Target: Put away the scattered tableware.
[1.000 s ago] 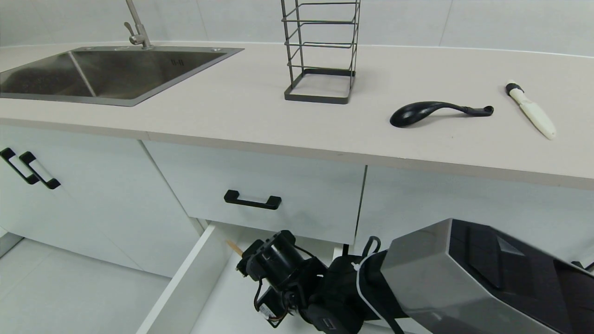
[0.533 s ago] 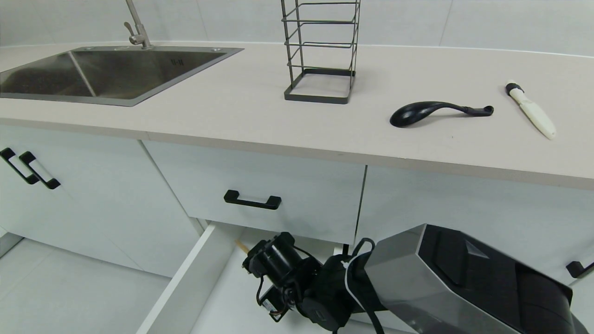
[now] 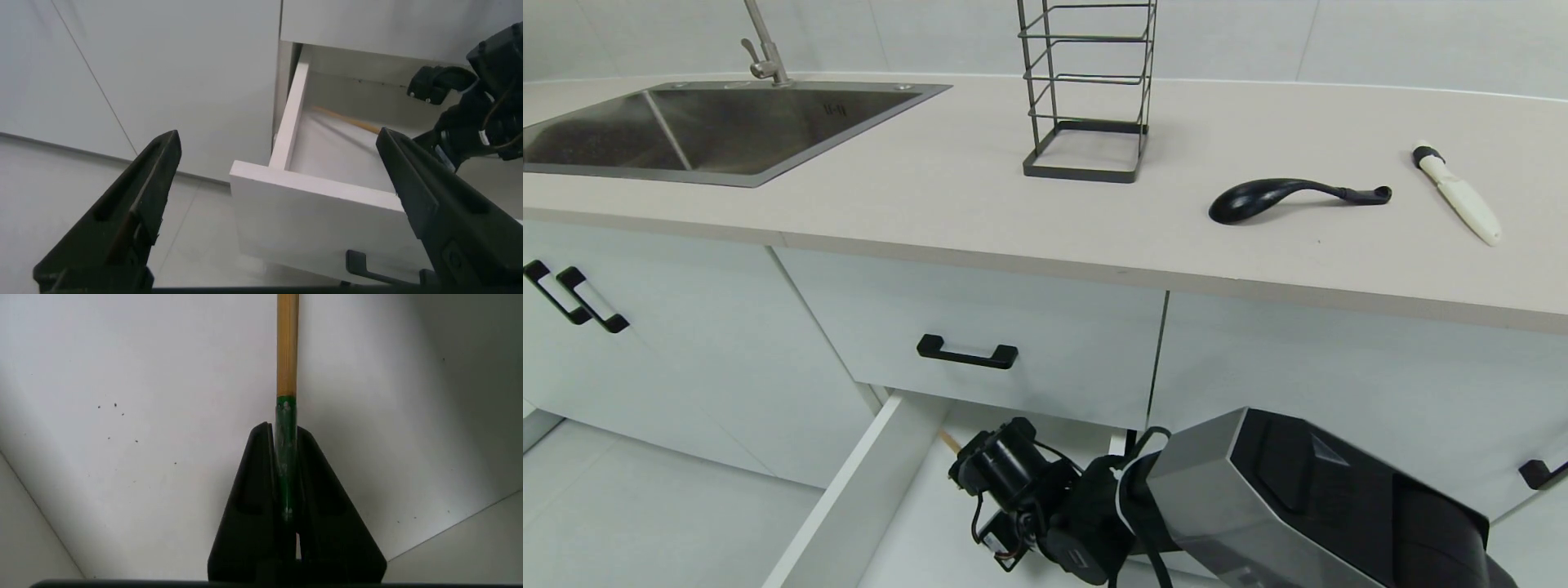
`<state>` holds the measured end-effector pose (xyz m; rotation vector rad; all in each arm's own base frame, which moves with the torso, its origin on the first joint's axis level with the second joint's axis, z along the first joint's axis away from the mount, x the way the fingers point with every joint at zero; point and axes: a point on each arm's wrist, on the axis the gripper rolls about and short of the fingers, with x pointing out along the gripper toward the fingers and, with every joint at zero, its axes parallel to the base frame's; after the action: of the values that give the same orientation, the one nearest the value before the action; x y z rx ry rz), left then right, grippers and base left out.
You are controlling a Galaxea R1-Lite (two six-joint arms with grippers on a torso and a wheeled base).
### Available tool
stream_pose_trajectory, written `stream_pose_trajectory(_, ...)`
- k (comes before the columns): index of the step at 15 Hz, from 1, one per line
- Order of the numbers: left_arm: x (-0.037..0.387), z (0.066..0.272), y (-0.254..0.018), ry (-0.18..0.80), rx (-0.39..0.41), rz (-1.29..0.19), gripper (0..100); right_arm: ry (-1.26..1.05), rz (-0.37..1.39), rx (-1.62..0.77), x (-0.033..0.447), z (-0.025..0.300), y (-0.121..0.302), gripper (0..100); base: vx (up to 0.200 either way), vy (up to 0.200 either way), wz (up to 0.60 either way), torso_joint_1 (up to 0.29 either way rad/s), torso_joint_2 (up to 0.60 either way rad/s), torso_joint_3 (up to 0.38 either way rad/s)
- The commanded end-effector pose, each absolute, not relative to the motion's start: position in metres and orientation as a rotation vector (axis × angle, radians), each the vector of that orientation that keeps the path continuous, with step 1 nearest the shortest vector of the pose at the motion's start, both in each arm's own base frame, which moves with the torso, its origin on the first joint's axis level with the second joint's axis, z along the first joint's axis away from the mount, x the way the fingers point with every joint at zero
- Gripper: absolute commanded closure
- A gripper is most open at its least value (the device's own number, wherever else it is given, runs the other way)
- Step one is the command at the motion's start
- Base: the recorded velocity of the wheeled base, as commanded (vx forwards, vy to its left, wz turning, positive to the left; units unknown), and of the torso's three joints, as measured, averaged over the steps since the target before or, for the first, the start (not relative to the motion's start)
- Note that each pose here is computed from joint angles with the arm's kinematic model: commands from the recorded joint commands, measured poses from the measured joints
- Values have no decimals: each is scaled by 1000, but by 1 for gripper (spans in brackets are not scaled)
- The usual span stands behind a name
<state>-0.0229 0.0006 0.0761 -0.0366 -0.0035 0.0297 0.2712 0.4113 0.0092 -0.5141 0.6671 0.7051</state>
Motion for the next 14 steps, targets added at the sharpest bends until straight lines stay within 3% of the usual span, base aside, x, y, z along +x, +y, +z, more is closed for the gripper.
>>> stream_pose_trajectory(1,-23,76,1,-4,-37,31,0,672,707,-519,270,7,412,100,0,0,0,0,0,0)
stream_pose_trajectory(3,-23,76,1,-2,-37,31,0,674,714,-519,270,8,413,100,0,0,0,0,0,0)
stream_pose_trajectory(4,-23,76,1,-4,-37,31,0,674,716,-517,269,10,413,0,0,0,0,0,0,0)
stream_pose_trajectory(14,-23,76,1,-4,-37,31,0,567,839,-509,201,101,401,0,0,0,0,0,0,0)
